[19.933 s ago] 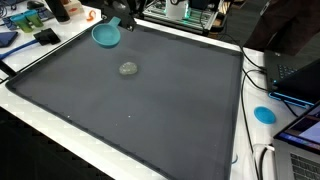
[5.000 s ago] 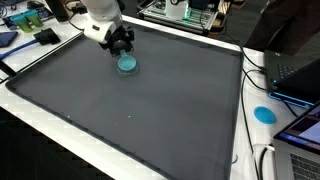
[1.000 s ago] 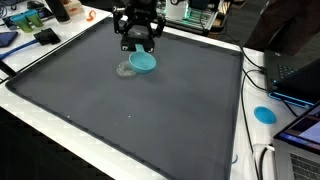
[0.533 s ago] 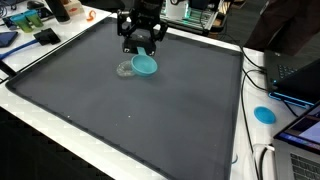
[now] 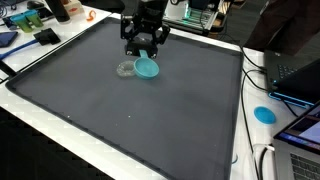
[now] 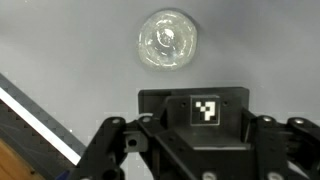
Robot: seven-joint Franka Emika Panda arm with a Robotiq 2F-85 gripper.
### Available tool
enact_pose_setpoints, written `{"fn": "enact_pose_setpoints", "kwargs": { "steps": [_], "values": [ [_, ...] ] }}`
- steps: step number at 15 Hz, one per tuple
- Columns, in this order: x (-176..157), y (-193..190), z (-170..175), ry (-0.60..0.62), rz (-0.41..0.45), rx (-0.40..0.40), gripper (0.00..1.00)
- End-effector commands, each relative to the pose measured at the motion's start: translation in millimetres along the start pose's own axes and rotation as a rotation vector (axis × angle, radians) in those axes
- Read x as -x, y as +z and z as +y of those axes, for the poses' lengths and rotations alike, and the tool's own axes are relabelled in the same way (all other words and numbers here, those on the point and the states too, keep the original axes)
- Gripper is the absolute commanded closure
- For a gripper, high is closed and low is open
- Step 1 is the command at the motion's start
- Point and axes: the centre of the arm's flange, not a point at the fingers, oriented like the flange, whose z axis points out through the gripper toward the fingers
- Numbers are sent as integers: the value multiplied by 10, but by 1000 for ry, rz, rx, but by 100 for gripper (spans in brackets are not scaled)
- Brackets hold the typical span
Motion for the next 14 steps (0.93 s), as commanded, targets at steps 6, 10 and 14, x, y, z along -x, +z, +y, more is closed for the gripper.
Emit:
{"fn": "enact_pose_setpoints", "kwargs": {
  "steps": [6, 10, 14],
  "values": [
    [-65, 112, -23, 0, -29, 12, 69],
    [-112, 140, 6, 1, -35, 1, 69],
    [-174, 140, 86, 8, -45, -12, 69]
  ]
}}
